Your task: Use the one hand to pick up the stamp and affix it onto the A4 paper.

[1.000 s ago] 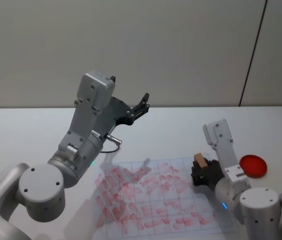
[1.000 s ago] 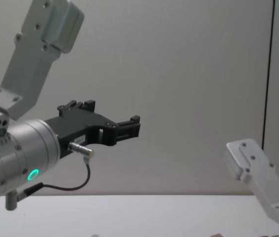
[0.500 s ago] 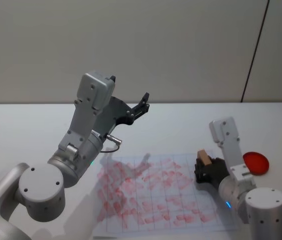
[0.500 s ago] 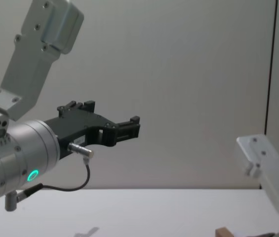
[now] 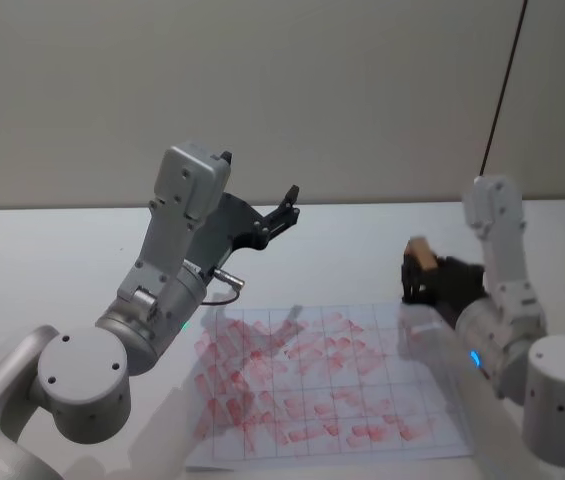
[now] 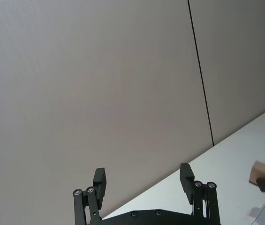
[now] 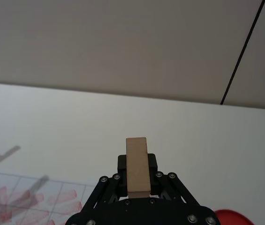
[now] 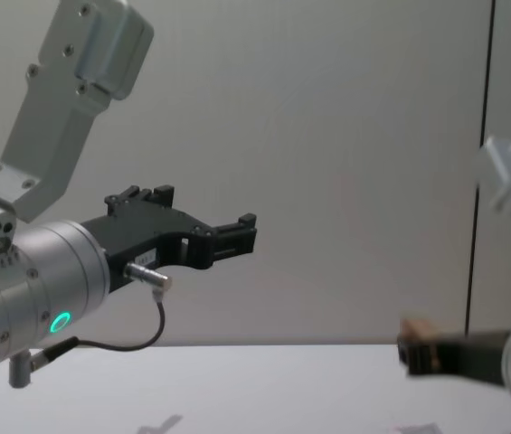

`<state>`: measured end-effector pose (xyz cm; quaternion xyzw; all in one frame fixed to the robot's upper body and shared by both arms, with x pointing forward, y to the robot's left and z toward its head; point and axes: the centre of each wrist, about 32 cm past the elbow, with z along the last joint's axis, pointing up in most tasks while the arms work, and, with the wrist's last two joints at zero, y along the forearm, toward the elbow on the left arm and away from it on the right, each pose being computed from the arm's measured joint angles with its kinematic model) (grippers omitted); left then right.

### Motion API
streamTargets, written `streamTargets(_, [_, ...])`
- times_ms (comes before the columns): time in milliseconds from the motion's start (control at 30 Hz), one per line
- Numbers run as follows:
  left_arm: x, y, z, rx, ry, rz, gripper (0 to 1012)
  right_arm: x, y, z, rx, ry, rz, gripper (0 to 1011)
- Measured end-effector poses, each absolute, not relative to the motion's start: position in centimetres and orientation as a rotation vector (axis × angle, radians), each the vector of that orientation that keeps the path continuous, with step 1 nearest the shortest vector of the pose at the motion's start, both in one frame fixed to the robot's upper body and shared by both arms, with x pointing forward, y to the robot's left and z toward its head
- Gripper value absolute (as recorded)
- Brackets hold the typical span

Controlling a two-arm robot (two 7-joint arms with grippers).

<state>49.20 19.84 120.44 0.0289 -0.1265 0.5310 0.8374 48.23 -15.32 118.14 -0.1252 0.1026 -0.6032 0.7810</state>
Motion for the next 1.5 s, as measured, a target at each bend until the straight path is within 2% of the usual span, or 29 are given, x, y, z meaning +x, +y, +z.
streamTargets(267, [49.2, 19.8, 120.4, 0.061, -0.268, 1.124, 1001, 48.6, -15.9, 119.6, -0.204, 0.218, -1.318, 220])
streamTargets(567, [49.2, 19.8, 120.4, 0.061, -0.267, 1.124, 1001, 49.0, -16.8, 120.1, -0.231, 0.235, -1.358, 220])
streamTargets(1500, [49.2, 19.8, 120.4, 0.061, -0.268, 1.124, 1001, 47.6, -20.8, 117.6, -0.411, 0.329, -1.478, 220])
